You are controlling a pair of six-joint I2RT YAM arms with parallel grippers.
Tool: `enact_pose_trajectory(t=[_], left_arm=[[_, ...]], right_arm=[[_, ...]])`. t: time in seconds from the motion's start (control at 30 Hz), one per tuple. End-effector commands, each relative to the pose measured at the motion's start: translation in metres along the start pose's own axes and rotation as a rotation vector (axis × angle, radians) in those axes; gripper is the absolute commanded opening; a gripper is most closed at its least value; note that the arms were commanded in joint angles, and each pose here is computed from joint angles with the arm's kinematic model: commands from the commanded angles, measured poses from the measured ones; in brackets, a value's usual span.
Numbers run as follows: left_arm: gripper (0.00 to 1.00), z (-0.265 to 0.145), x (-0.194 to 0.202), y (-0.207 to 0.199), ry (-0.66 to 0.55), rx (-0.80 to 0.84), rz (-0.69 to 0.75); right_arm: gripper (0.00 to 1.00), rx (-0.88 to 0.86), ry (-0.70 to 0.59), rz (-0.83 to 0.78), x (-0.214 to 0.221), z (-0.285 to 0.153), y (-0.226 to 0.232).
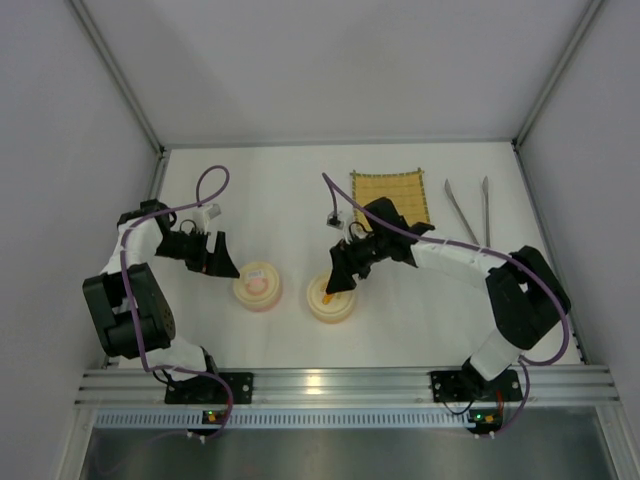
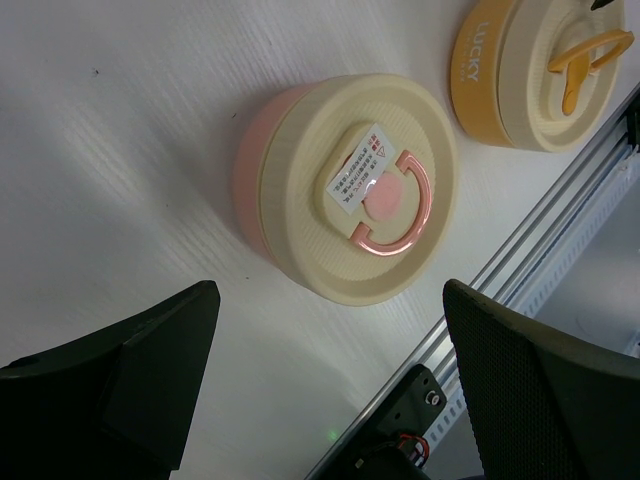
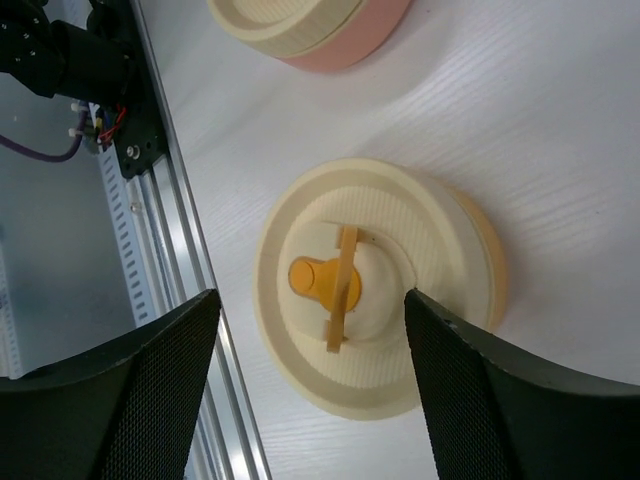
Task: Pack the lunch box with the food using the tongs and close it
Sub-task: Close the box lid on the packing box.
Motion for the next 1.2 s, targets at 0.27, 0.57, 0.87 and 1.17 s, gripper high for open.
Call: enact_pose_trajectory(t=[0.27, 0.57, 0.87, 1.17], left_arm=[[0.98, -0.004, -0.004, -0.009, -0.042, 0.033, 0.042], [0.98, -0.003, -0.006, -0.007, -0.047, 0.025, 0.032], [0.98, 0.000, -0.005, -0.003, -0.040, 0.029, 0.015], [0.98, 0.004, -0.001, 0.007, -0.028, -0.028, -0.005]], right_arm=[[0.49, -0.052, -0.101, -0.157, -0.047, -0.040, 0.017], [0.12, -0.147, 0.025, -0.067, -0.015, -0.020, 0.010], [0.06, -0.172, 0.080, -0.014, -0.004, 0.004, -0.006], [0.04, -0.087, 0.133, 0.005, 0.015, 0.014, -0.031]])
Point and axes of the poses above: each gripper's point midway between its finger pads, its own z axis out along the fingers, its own y axis along the line the jaws close on, x = y × z, the point moved 7 cm from there along -z, back along the fingers, and after that the axes turned 1 degree about z, right-handed, at the moved point
